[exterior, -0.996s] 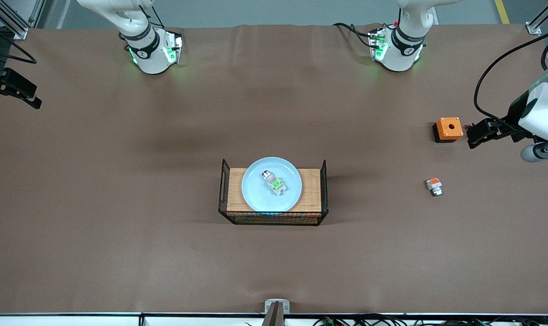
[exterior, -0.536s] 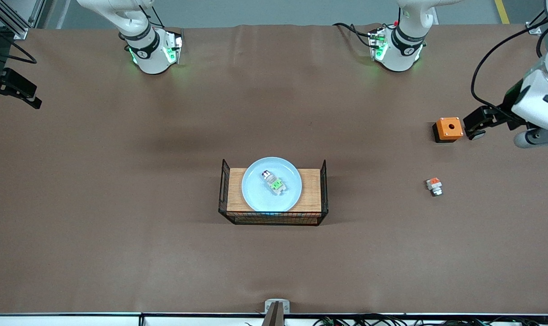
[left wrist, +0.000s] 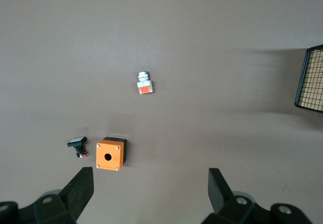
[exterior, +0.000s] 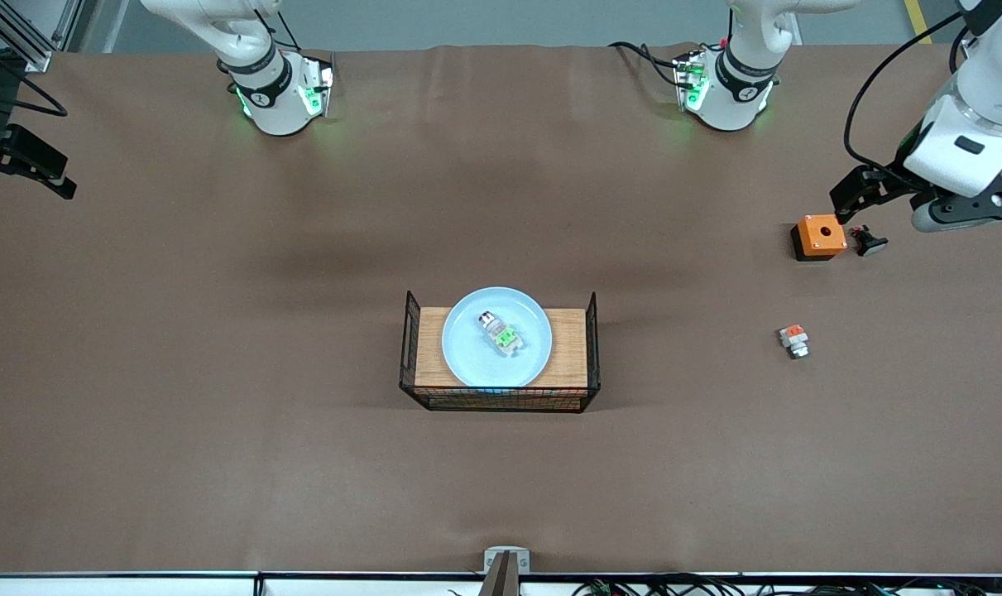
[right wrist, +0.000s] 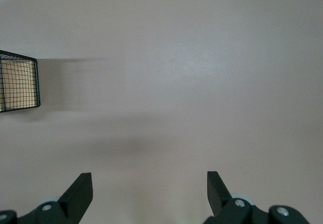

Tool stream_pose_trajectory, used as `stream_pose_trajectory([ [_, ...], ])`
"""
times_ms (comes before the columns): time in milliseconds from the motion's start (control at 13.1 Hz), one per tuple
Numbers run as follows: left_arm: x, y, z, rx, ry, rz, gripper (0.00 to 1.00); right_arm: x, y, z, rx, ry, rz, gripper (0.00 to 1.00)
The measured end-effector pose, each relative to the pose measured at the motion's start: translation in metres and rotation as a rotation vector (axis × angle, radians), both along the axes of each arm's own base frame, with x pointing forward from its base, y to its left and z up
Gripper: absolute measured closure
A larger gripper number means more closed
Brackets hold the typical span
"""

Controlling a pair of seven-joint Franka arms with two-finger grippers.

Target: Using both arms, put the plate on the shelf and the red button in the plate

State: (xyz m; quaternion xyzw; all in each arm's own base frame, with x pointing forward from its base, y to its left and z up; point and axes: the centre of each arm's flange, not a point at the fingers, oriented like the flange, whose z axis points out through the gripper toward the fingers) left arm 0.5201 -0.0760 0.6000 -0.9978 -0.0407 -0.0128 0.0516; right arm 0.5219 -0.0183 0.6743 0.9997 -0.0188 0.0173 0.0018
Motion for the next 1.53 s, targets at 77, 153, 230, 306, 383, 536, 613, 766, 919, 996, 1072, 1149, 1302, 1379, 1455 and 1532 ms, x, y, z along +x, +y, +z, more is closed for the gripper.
stream_pose_trajectory([
  [77, -0.002, -0.001, -0.002, 0.0, 0.0, -0.002, 0.0, 0.0, 0.0, 0.0, 0.0, 0.0, 0.0, 0.0],
  [153, -0.003, -0.001, -0.003, 0.001, 0.0, -0.003, 0.0, 0.0, 0.0, 0.0, 0.0, 0.0, 0.0, 0.0],
  [230, -0.004, -0.001, -0.003, 0.001, 0.0, -0.004, 0.0, 0.0, 0.0, 0.0, 0.0, 0.0, 0.001, 0.0],
  [306, -0.004, -0.001, -0.004, 0.001, 0.001, -0.004, 0.0, 0.0, 0.0, 0.0, 0.0, 0.0, 0.002, 0.0],
  [383, -0.004, -0.002, -0.004, 0.0, 0.002, -0.005, 0.0, 0.0, 0.0, 0.0, 0.0, 0.0, 0.002, 0.0],
  [536, -0.004, -0.004, -0.005, 0.001, 0.004, -0.01, 0.0, 0.0, 0.001, -0.001, 0.0, 0.001, 0.005, 0.0],
  [613, -0.005, -0.005, -0.006, -0.001, 0.005, -0.011, 0.0, 0.001, 0.001, -0.001, 0.0, 0.002, 0.006, 0.0],
  [766, -0.006, -0.007, -0.006, -0.061, 0.019, 0.004, 0.0, 0.001, 0.001, -0.001, 0.0, 0.002, 0.007, 0.0],
  [919, -0.01, -0.005, -0.001, -0.097, 0.038, 0.019, 0.0, 0.001, 0.001, -0.001, 0.0, 0.002, 0.007, 0.0],
  [996, -0.013, -0.004, 0.005, -0.099, 0.049, 0.021, 0.0, 0.001, 0.001, -0.001, 0.0, 0.002, 0.008, 0.0],
  [1072, -0.017, -0.004, 0.013, -0.098, 0.058, 0.021, 0.0, 0.001, 0.001, -0.001, 0.0, 0.002, 0.008, 0.0],
  [1149, -0.02, -0.004, 0.02, -0.096, 0.065, 0.021, 0.0, 0.001, 0.001, -0.001, 0.0, 0.002, 0.008, 0.0],
  [1302, -0.026, -0.004, 0.031, -0.095, 0.064, 0.02, 0.0, 0.001, 0.001, -0.001, 0.0, 0.002, 0.009, 0.0],
  [1379, -0.028, -0.003, 0.036, -0.096, 0.057, 0.021, 0.0, 0.001, 0.001, -0.001, 0.0, 0.002, 0.009, 0.0],
  [1455, -0.029, -0.001, 0.04, -0.096, 0.051, 0.025, 0.0, 0.001, 0.001, -0.001, 0.0, 0.002, 0.009, 0.0],
  [1532, -0.03, 0.0, 0.045, -0.098, 0.041, 0.027, 0.0, 0.001, 0.001, -0.001, 0.0, 0.002, 0.009, 0.0],
])
